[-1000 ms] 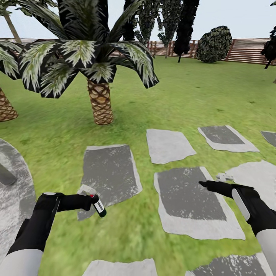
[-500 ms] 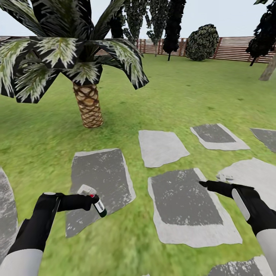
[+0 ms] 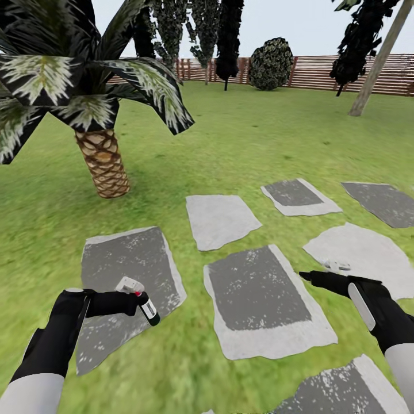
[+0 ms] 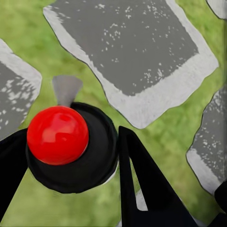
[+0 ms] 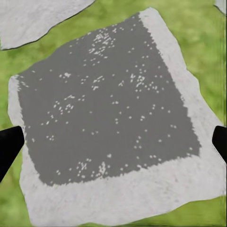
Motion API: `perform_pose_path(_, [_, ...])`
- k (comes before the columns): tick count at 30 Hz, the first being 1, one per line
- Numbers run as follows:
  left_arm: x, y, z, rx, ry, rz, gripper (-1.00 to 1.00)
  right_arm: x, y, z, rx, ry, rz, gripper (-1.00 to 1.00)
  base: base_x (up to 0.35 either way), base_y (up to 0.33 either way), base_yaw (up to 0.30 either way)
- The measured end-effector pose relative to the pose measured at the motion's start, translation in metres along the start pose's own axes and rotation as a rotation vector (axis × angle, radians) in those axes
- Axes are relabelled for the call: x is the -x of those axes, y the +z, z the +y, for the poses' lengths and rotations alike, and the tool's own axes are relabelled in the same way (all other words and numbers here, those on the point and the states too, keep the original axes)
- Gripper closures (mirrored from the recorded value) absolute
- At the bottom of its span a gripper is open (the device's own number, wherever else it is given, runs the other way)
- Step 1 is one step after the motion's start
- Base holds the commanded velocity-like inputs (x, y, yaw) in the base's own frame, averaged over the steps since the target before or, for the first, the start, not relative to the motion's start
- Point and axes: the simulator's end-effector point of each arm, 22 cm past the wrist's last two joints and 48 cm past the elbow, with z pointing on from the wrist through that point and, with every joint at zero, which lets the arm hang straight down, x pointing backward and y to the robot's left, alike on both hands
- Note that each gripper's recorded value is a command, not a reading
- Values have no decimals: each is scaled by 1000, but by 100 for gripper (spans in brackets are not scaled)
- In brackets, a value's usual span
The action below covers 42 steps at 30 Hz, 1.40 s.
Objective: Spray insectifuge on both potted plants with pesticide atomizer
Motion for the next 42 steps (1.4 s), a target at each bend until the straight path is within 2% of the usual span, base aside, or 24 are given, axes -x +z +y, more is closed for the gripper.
perform_pose_path(10, [0, 0, 0, 0, 1, 1, 100, 0, 0, 0, 0, 0, 0, -100, 67, 0, -273])
perform_pose_path(30, [-2, 0, 3, 17, 3, 8, 100, 0, 0, 0, -2, -1, -1, -100, 333, -50, -242])
perform_pose_path(31, [-2, 0, 6, 29, 4, 9, 100, 0, 0, 0, -2, -1, -1, -100, 328, -187, -29])
perform_pose_path(33, [-2, -1, 26, 118, 3, 10, 100, 0, 0, 0, -1, 0, -1, -100, 320, -199, -14])
perform_pose_path(37, [-2, -14, 81, 375, -4, 9, 100, 0, 0, 0, 0, -1, -1, -100, 313, -211, -3])
perform_pose_path(38, [-2, -16, 88, 412, -8, 8, 100, 0, 0, 0, -3, -2, -1, -100, 311, -214, -1])
perform_pose_path(40, [0, -11, 88, 445, -21, 2, 100, 0, 0, 1, -7, -8, 1, -100, 310, -214, 0])
perform_pose_path(42, [2, -2, 79, 437, -31, -5, 100, -1, 2, 5, -3, -10, 2, -100, 308, -215, 0])
